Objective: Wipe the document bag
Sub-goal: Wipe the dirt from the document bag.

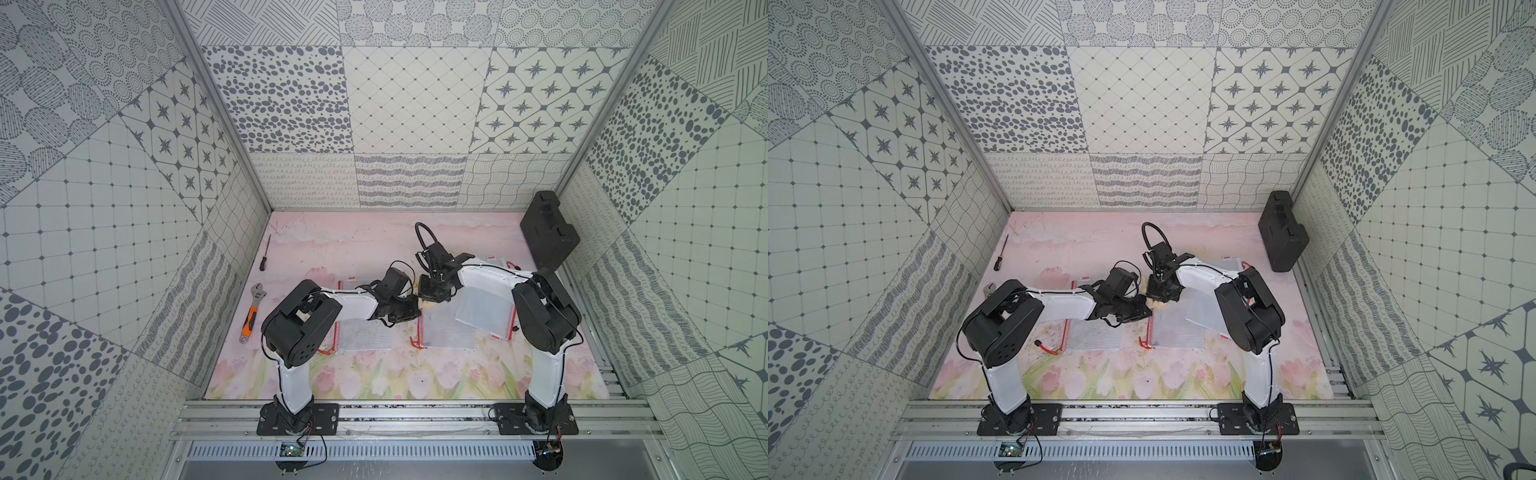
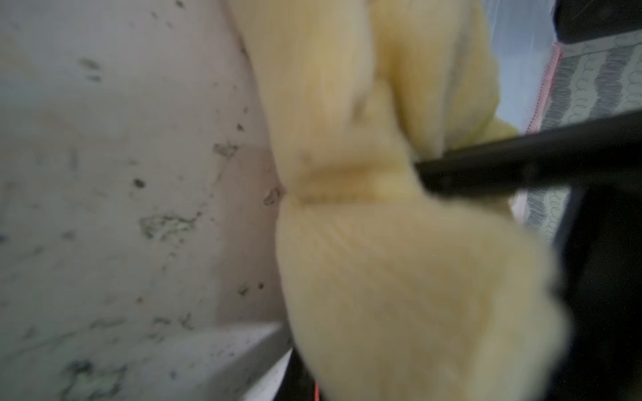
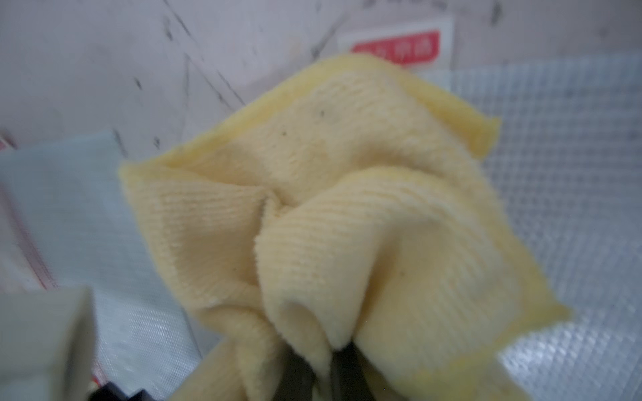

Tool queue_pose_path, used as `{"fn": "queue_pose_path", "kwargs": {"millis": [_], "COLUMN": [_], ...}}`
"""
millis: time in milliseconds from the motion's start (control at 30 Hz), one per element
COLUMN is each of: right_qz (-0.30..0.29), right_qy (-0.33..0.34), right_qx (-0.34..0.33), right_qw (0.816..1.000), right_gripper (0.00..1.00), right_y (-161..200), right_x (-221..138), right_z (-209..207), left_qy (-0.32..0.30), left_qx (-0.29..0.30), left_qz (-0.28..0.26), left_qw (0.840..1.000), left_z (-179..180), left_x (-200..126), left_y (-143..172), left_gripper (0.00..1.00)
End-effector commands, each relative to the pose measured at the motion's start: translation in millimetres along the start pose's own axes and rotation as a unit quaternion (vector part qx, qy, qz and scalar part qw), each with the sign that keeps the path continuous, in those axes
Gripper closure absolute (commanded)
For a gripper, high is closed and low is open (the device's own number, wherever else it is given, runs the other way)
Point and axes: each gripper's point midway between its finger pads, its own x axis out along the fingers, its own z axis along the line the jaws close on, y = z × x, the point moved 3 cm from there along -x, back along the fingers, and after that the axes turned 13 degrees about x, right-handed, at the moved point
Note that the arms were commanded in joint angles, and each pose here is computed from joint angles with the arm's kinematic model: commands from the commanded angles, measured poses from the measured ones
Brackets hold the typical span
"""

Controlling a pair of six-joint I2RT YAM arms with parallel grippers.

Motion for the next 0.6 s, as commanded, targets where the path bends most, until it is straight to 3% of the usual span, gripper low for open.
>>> {"fn": "queue_pose_path", "kwargs": {"millis": [0, 133, 400, 567], "right_qz": [0.014, 0.002, -0.027, -0.039], "right_qy": [0.019, 0.033, 0.035, 0.016], "right_qx": [0.001, 0.007, 0.052, 0.049], "right_qw": [1.000, 0.999, 0.998, 0.998], "right_gripper": [1.00, 1.00, 1.00, 1.00], "right_y": [26, 9, -87, -99], "right_x": [3, 12, 27, 11], "right_z": [-6, -8, -7, 3], "left_qy": [-0.096, -0.100, -0.111, -0.147], "left_qx": [-0.021, -0.018, -0.023, -0.024], "left_qz": [0.089, 0.086, 0.081, 0.072], "left_qw": [0.991, 0.991, 0.990, 0.986], "left_z": [38, 38, 42, 49], "left_x": [-2, -6, -13, -25], "left_y": [45, 46, 51, 50], "left_gripper": [1.00, 1.00, 1.00, 1.00]}}
